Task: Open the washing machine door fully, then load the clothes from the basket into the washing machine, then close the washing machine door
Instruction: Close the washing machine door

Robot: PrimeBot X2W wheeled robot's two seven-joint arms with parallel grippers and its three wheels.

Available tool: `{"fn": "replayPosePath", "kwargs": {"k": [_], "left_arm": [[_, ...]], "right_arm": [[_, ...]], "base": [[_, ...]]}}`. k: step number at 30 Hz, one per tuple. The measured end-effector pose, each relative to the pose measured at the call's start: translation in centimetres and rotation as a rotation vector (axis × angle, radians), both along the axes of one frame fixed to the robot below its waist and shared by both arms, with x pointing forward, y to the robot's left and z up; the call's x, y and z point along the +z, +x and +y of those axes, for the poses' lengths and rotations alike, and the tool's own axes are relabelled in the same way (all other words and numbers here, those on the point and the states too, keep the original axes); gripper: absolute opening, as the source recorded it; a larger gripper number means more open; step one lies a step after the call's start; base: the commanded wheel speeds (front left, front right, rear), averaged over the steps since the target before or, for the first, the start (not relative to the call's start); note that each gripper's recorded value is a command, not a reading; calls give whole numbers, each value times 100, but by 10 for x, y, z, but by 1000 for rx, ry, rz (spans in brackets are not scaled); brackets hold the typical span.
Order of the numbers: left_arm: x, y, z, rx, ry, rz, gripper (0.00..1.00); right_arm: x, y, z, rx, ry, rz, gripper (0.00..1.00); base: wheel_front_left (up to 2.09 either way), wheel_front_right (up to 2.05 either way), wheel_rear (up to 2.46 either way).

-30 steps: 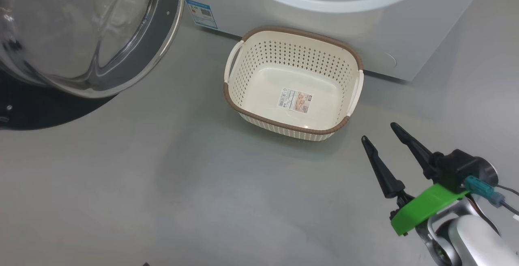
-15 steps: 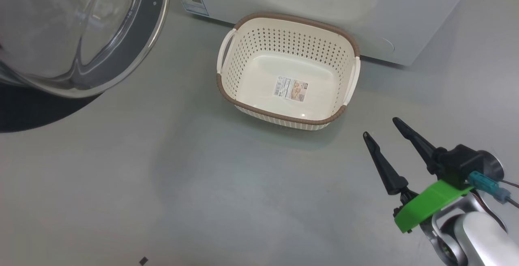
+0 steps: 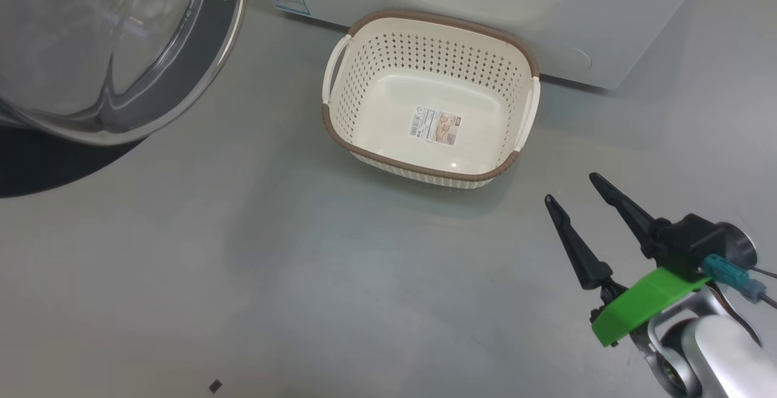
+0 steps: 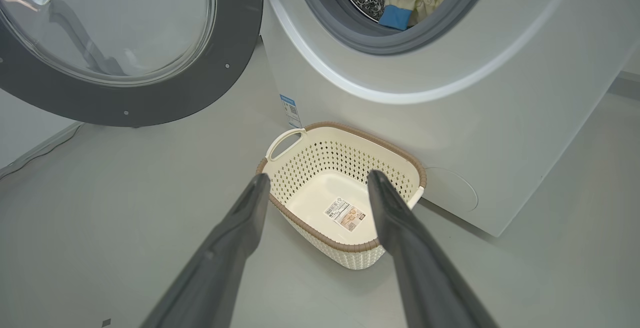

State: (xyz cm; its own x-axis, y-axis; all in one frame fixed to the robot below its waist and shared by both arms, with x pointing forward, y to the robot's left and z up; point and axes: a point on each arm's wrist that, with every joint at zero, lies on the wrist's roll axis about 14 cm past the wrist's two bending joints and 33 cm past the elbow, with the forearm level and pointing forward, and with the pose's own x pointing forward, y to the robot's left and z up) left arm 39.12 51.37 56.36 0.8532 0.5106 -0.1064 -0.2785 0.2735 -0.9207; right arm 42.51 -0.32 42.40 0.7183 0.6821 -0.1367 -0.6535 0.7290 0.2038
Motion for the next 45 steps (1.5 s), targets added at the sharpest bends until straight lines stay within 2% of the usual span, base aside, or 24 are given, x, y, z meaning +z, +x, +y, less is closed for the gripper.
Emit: {"fn": "replayPosePath", "kwargs": {"k": [21,34,45], "left_arm": [[12,3,-34,-216,-95,-34,0],[21,6,-77,-404,-203,-89,0],[39,3,-111,-517,-215,-120,0]], "right_arm": [[8,0,6,13,5,-21,100],[12,-3,6,-6,25,-25,100],[25,-14,14,-6,53,-45,100]], "base": [[0,0,0],[0,0,0],[0,0,0]]}}
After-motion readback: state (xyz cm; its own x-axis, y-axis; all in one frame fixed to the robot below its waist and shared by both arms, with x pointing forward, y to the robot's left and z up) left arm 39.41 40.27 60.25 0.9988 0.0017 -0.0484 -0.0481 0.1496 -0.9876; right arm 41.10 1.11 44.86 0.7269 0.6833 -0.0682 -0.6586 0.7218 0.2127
